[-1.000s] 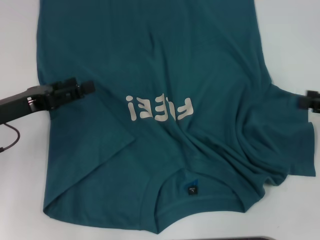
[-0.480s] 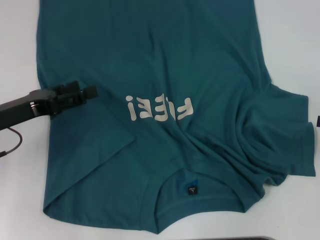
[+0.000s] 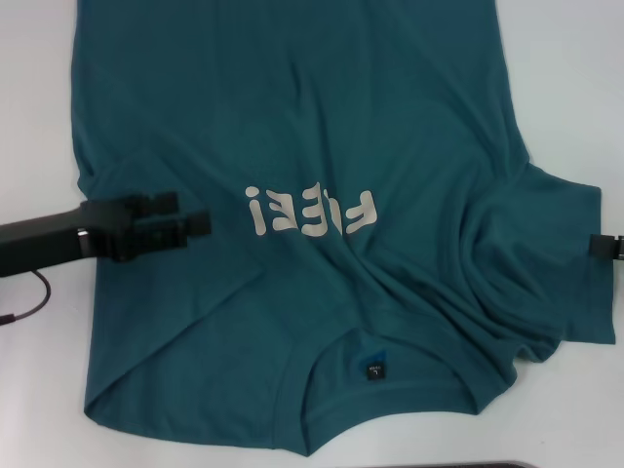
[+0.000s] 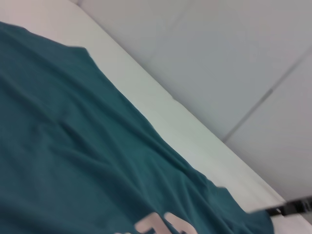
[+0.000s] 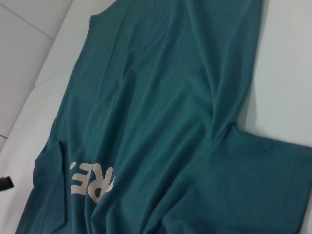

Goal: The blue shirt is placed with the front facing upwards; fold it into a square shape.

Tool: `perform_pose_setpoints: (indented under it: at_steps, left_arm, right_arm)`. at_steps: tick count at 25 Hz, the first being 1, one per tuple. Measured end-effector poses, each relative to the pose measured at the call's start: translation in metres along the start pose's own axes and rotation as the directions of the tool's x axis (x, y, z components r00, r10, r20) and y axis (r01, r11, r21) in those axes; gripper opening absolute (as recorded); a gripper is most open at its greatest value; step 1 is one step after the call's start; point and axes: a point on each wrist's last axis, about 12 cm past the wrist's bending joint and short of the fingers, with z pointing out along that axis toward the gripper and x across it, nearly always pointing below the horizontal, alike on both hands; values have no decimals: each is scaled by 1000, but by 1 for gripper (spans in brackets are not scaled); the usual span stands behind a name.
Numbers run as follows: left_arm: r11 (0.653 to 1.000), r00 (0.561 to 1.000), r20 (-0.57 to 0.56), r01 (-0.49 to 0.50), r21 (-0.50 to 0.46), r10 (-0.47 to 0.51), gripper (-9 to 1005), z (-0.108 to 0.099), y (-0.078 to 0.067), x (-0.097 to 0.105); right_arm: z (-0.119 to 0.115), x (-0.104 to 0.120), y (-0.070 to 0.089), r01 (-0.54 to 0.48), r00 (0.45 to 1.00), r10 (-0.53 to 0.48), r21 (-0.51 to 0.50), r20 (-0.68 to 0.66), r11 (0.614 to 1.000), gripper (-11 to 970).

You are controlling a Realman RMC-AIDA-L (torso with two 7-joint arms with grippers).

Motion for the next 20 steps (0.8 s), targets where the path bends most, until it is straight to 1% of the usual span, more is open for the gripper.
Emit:
perform_pose_setpoints:
  at_steps: [2, 4, 8, 16, 17, 20]
  left_arm:
    - [999, 1000, -19, -23, 24, 23, 906, 1, -2, 0]
    - [996, 997, -35, -64, 67, 66, 906, 2, -7, 1]
    - [987, 991, -31, -123, 105, 127, 906, 1, -11, 1]
    - [974, 979, -23, -199, 112, 202, 906, 1, -11, -1]
    - [964, 969, -12, -242, 110, 245, 906, 0, -11, -3]
    - [952, 957, -2, -288, 101, 290, 906, 1, -10, -5]
  right_arm:
    - [2, 0, 0, 1, 1000, -1, 0, -1, 1000, 829]
    - [3, 0, 1, 1, 1000, -1, 0, -1, 1000, 824]
    - [5, -1, 1, 3, 1000, -3, -3, -1, 1000, 813]
    - [9, -6, 4, 15, 1000, -15, -14, -1, 1000, 792]
    - [10, -7, 4, 16, 1000, -16, -14, 0, 1000, 789]
    - [11, -9, 5, 20, 1000, -20, -17, 5, 1000, 781]
